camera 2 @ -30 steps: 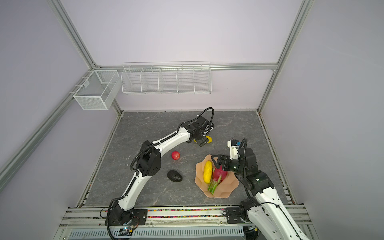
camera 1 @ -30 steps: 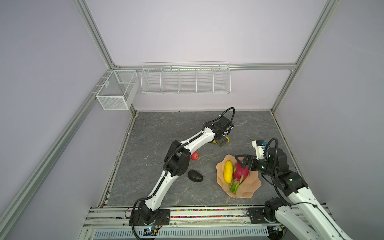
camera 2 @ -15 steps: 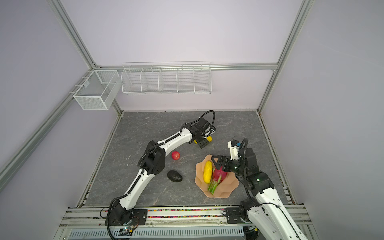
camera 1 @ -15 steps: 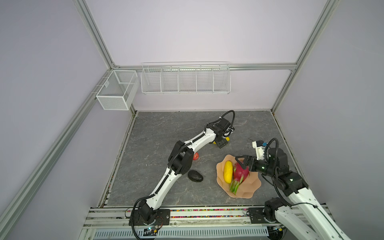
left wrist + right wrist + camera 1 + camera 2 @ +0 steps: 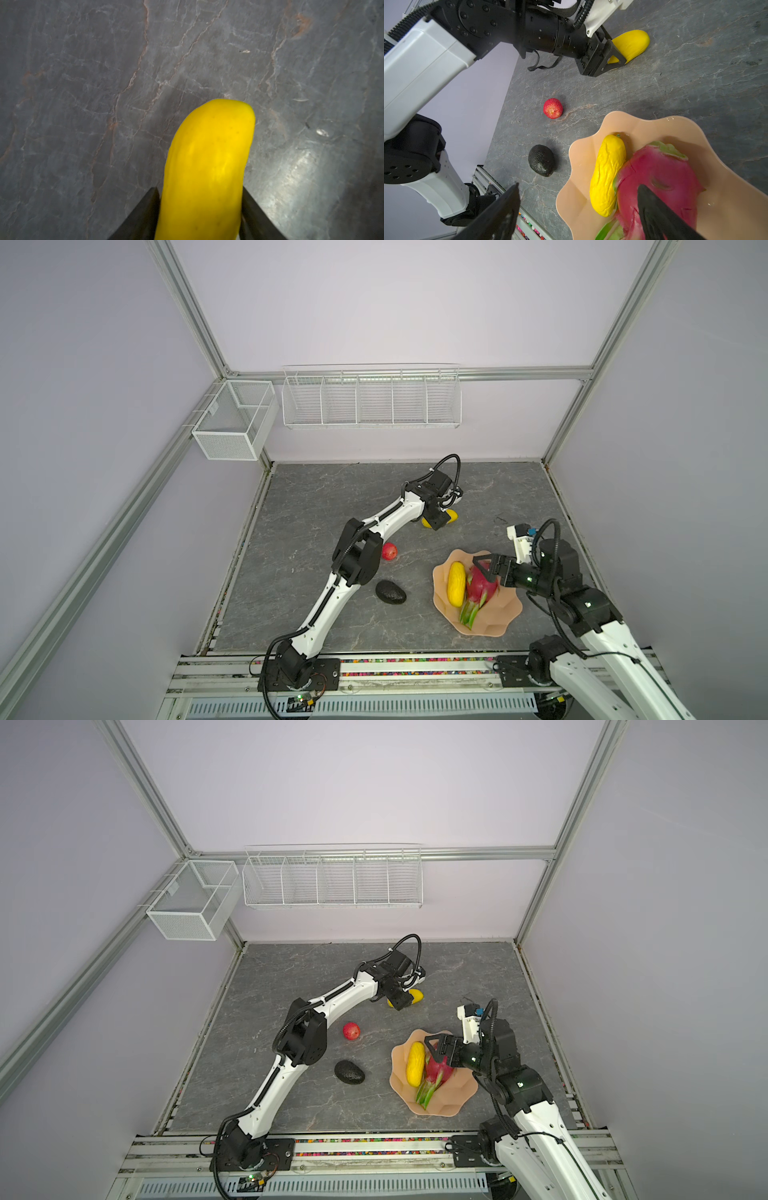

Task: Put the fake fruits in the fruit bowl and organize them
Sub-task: 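Grasp the yellow mango with the left gripper and lift it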

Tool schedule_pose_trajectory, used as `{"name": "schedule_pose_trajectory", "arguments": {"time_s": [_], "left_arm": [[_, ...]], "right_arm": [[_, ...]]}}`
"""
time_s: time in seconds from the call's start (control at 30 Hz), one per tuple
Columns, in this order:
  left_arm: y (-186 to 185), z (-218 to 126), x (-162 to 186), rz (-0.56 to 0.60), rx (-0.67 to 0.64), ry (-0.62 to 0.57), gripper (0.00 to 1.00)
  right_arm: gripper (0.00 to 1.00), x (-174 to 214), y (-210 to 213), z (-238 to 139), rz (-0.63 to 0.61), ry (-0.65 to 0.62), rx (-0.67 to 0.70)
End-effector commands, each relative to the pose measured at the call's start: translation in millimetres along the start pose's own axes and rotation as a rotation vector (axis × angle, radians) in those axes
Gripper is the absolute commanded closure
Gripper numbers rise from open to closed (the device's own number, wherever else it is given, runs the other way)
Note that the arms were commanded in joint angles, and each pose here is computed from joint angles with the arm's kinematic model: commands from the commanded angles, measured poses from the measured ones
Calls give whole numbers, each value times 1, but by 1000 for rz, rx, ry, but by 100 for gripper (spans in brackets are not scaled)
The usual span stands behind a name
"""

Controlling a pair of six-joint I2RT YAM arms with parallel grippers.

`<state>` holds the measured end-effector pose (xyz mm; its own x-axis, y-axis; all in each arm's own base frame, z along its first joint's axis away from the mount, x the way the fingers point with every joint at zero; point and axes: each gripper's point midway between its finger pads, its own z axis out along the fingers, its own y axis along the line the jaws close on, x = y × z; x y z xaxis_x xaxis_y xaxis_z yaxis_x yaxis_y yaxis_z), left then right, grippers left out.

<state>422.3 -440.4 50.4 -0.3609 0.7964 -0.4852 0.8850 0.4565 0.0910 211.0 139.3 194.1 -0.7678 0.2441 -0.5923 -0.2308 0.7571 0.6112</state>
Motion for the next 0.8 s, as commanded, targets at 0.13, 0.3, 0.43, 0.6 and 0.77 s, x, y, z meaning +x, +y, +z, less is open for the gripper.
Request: {"name": "schedule_pose_trajectory", "arguments": {"time_s": [0.13, 0.3, 0.43, 0.6, 0.77], "left_arm": [[9, -26, -20, -139, 29, -87, 53], [10, -59, -30, -221, 28, -177, 54], [-11, -88, -22, -241, 103, -190, 57], [-57, -141, -3, -194, 182, -246, 57], [-134, -173, 29, -18, 188, -187, 57]], "right_arm": [[11, 13, -16, -12, 141, 38, 73], [11, 23, -25, -21, 174, 14, 89], [11, 30, -26, -29, 171, 8, 93], [11, 35, -28, -33, 163, 11, 106], [11, 46, -29, -33, 183, 42, 98]]}}
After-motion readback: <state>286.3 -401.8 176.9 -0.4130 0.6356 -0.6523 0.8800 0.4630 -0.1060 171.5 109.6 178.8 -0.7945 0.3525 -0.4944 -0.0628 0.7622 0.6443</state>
